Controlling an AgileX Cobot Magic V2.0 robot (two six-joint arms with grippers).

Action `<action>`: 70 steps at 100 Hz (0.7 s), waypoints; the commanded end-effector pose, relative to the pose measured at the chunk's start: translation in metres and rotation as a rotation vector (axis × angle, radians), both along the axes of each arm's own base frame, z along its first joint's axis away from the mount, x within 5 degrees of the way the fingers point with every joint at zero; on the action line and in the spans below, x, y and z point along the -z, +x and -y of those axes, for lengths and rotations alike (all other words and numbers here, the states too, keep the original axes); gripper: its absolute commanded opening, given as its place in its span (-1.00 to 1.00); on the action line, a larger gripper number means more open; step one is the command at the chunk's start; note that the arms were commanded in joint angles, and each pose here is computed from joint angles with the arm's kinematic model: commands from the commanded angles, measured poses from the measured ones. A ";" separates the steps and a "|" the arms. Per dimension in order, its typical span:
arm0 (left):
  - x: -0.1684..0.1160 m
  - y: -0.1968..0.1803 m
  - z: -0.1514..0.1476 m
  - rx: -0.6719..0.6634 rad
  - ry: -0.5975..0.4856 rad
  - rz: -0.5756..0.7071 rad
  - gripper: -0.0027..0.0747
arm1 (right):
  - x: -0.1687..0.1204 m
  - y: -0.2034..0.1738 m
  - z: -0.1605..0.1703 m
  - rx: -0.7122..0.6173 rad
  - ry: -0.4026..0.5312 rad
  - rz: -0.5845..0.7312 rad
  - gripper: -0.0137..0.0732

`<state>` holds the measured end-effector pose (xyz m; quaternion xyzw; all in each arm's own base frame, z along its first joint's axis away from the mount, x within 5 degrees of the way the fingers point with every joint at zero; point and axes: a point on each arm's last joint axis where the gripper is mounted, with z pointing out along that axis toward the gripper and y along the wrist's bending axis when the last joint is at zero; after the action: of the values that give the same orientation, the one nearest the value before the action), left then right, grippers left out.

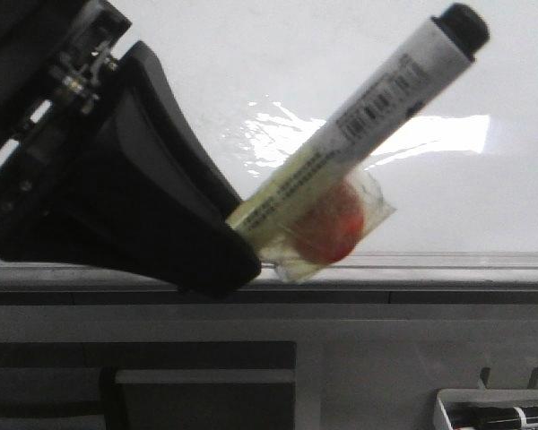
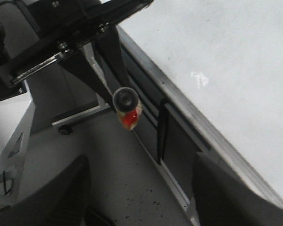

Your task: Write number 5 on whiteboard

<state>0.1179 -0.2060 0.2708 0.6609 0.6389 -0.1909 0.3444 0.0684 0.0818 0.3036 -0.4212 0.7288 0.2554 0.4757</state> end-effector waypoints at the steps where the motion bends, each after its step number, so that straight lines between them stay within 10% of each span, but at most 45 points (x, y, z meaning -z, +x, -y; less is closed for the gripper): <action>1: -0.013 0.002 0.004 -0.002 -0.053 0.055 -0.98 | -0.009 0.011 -0.011 -0.017 0.043 0.008 0.28; 70: -0.001 0.009 0.007 -0.021 -0.028 0.086 -0.98 | 0.008 0.041 -0.076 -0.069 0.013 0.056 0.28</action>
<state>0.1246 -0.2103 0.2571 0.6748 0.6333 -0.1615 0.3429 0.1022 0.1523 0.2807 -0.4724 0.7077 0.2644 0.4540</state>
